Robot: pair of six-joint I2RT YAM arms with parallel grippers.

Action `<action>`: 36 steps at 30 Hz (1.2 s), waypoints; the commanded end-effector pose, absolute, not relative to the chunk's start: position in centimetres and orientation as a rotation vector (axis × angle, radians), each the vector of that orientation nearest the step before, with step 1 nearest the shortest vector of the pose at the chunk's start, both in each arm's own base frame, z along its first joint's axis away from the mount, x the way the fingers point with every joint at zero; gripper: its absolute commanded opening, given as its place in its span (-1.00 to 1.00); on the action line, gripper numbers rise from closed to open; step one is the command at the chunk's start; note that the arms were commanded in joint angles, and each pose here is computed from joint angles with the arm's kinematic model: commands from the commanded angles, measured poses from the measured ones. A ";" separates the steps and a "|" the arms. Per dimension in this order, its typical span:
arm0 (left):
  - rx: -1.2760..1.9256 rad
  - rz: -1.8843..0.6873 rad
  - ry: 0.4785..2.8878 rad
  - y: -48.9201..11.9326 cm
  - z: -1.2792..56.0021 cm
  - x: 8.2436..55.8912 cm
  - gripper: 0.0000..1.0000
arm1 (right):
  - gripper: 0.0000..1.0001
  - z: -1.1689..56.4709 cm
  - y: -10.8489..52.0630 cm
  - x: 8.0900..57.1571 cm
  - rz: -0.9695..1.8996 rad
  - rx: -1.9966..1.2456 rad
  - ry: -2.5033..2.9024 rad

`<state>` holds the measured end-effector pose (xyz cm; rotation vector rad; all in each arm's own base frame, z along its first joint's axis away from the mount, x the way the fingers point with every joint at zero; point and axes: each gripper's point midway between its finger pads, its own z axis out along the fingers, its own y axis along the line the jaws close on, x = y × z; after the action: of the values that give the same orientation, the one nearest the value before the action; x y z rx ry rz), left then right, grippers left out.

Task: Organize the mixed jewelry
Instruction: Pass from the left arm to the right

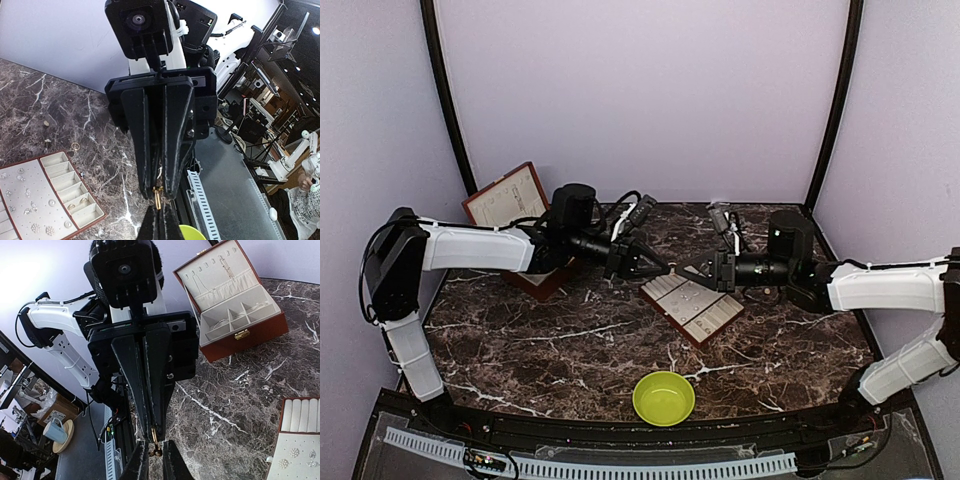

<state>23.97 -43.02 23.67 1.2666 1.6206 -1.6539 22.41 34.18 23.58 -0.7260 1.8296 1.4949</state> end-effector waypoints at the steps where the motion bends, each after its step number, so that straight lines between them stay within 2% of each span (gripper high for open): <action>1: 1.299 -1.641 1.527 -42.4 25.9 23.0 -1.00 | -0.82 25.4 34.8 22.7 1.507 -0.734 1.757; 7: 1.297 -1.633 1.535 -42.5 25.6 23.1 -1.00 | -0.90 25.4 34.6 23.0 1.486 -0.711 1.760; 9: 1.293 -1.628 1.541 -42.5 25.5 23.2 -0.89 | -0.93 25.4 34.6 23.0 1.481 -0.709 1.760; 11: 1.286 -1.624 1.547 -42.4 25.5 23.3 -0.60 | -0.95 25.2 34.6 23.1 1.468 -0.712 1.769; 12: 1.280 -1.617 1.556 -42.4 25.5 23.4 -0.38 | -0.95 25.0 34.5 23.2 1.452 -0.716 1.777; 14: 1.271 -1.596 1.570 -42.2 25.4 23.5 -0.18 | -0.95 24.5 34.4 23.6 1.401 -0.724 1.804; 17: 1.222 -1.564 1.614 -41.3 25.2 24.4 -0.02 | -0.95 23.3 34.0 24.5 1.273 -0.753 1.867; 22: 1.092 -1.523 1.666 -38.6 25.8 26.7 0.01 | -0.95 21.2 33.1 25.9 1.075 -0.791 1.964; 27: 1.008 -1.322 1.745 -36.0 25.2 29.2 0.03 | -0.95 19.0 32.9 27.4 0.936 -0.830 2.037; 36: 0.965 -1.127 1.812 -32.9 25.2 30.2 0.06 | -0.96 15.2 33.3 31.0 0.725 -0.865 2.131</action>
<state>30.02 -34.44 26.20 0.9714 1.7594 -1.2469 29.23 33.01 15.72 -0.8277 2.1371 0.8463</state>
